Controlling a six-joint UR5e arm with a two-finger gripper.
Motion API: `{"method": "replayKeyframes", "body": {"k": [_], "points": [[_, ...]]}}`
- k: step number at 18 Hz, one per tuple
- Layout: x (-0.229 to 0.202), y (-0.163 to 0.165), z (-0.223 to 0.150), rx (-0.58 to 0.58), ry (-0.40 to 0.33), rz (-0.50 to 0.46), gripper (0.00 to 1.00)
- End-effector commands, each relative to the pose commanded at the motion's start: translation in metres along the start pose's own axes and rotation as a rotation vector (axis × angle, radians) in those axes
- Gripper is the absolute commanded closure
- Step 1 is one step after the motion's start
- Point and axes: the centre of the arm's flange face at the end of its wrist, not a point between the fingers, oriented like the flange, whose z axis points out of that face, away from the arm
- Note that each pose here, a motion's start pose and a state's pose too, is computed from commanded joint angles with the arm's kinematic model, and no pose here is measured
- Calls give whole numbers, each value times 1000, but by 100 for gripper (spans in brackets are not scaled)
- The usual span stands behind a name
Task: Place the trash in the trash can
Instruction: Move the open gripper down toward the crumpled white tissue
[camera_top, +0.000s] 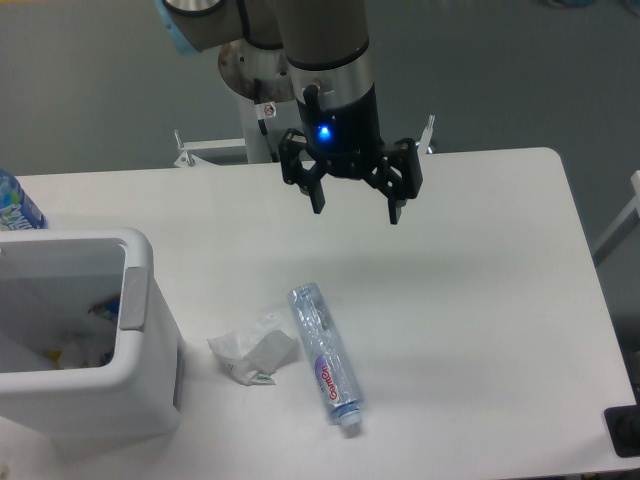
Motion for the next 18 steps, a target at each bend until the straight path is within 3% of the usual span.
{"method": "replayKeyframes", "body": {"k": [8,11,14,18], "points": [[3,-4,17,-10,29,7,0],[12,3,49,-28,42,7,0],[24,9,78,18,0,5,0],[44,4,110,-1,40,50,0]]}}
